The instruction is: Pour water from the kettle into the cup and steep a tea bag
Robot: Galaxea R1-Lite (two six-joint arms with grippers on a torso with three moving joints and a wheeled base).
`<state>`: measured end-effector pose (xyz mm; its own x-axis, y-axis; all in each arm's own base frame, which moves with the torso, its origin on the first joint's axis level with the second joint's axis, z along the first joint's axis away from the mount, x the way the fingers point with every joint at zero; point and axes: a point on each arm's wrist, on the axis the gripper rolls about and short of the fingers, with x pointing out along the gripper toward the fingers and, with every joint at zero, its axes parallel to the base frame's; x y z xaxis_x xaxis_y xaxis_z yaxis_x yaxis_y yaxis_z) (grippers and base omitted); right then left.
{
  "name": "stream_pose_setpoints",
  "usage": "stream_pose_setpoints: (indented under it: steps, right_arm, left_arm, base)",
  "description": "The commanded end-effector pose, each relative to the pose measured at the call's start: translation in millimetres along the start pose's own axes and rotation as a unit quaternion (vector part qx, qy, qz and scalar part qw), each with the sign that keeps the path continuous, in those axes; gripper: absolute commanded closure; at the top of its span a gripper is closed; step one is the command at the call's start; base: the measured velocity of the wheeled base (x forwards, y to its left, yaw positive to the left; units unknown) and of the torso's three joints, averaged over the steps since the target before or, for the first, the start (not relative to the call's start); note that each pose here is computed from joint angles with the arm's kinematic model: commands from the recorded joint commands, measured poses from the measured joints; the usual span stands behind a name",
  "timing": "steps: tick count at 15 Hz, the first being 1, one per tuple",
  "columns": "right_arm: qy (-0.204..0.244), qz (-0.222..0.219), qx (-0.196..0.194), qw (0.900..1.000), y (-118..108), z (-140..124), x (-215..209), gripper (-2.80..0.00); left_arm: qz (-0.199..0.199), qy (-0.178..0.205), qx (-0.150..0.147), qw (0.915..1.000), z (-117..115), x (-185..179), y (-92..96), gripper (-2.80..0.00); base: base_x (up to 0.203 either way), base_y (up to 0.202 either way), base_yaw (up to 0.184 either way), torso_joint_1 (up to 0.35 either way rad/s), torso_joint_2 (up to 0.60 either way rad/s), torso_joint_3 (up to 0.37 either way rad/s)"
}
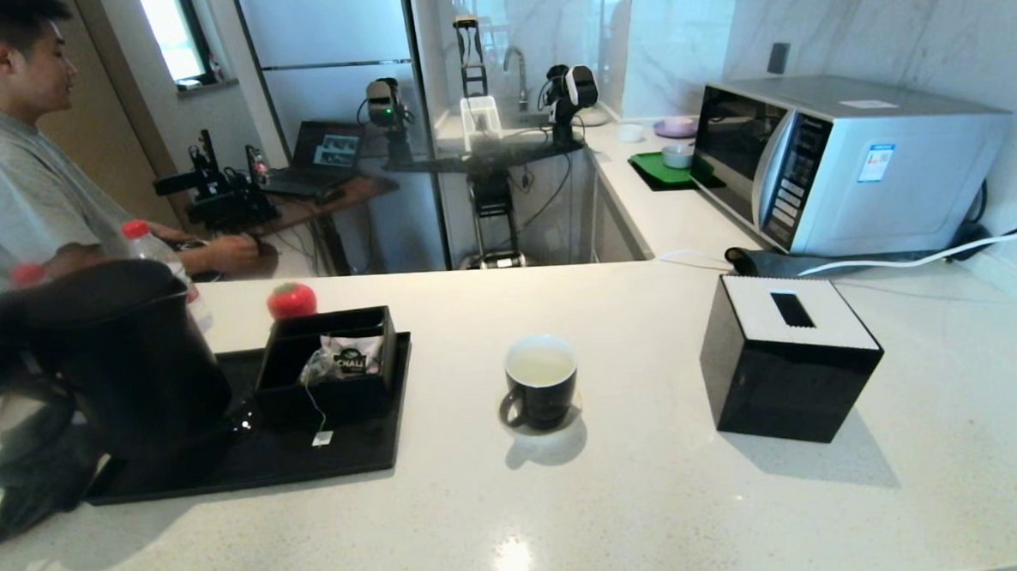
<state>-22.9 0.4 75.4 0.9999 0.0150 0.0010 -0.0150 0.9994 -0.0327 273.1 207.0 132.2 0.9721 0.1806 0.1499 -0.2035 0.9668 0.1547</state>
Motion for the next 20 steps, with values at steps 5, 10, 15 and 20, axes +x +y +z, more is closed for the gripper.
stream_pose_setpoints:
  steps: [5, 10, 15, 20]
  right_arm:
    - [0.000, 0.000, -0.001, 1.000, 0, 0, 0, 0.00]
    - [0.000, 0.000, -0.001, 1.000, 0, 0, 0, 0.00]
    - [0.000, 0.000, -0.001, 1.000, 0, 0, 0, 0.00]
    - [0.000, 0.000, -0.001, 1.000, 0, 0, 0, 0.00]
  left_arm:
    - [-0.006, -0.044, 0.017, 0.9988, 43, -32, -17.2, 0.00]
    - [-0.027, -0.045, 0.013, 0.9985, 57, -55, -41.5, 0.00]
    - [-0.063, -0.058, 0.009, 0.9963, 71, -75, -69.7, 0.00]
    - [-0.103, -0.067, 0.001, 0.9924, 79, -94, -94.8, 0.00]
  base:
    - [0.000, 0.000, 0.000, 0.000, 0.00, 0.000]
    - [0.000, 0.000, 0.000, 0.000, 0.00, 0.000]
    - [0.000, 0.000, 0.000, 0.000, 0.00, 0.000]
    - [0.000, 0.000, 0.000, 0.000, 0.00, 0.000]
